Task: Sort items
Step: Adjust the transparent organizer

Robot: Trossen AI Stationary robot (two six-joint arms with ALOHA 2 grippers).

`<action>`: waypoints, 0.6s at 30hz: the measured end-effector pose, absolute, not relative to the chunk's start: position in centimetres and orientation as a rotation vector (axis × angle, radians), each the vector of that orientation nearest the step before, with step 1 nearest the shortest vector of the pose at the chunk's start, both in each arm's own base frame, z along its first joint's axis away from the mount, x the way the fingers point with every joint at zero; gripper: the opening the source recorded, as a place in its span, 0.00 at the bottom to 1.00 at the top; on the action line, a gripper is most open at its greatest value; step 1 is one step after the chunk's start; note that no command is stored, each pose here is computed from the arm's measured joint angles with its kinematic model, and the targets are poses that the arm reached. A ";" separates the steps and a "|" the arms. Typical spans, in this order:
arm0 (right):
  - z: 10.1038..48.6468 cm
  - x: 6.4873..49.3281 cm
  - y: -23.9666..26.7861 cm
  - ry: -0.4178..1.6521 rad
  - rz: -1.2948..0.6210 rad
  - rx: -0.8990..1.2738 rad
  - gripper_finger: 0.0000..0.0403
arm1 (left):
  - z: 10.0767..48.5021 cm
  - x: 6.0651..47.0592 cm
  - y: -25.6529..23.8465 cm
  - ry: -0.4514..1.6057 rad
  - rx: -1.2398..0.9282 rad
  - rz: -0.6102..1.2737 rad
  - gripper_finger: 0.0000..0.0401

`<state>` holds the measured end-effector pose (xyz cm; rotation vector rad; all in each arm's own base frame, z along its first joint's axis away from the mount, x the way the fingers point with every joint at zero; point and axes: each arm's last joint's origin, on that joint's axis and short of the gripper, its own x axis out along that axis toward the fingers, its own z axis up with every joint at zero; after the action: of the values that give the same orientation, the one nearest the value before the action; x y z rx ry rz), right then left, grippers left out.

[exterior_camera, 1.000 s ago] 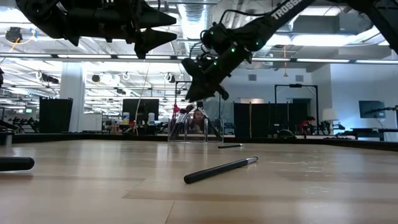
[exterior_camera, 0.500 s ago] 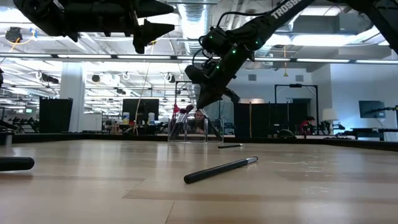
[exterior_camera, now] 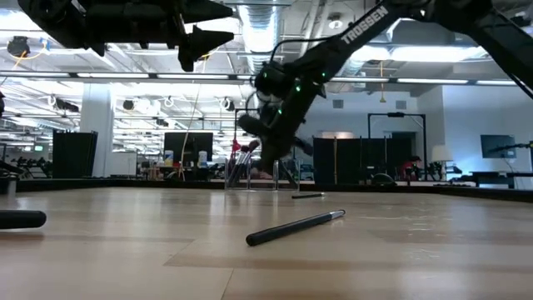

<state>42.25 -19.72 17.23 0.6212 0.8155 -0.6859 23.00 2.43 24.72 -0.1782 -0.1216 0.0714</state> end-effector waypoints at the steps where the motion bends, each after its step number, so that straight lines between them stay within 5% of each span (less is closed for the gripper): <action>1: 17.9 42.6 -20.0 0.773 -0.683 0.616 0.00 | 24.7 23.0 2.5 -0.121 -0.178 0.072 0.59; 18: 17.6 42.5 -21.3 0.835 -0.707 0.659 0.00 | 24.7 23.0 2.5 -0.122 -0.188 0.068 0.59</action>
<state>42.52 -21.33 17.56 0.6588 0.8354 -0.7074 22.99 2.45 24.73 -0.1875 -0.1218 0.0682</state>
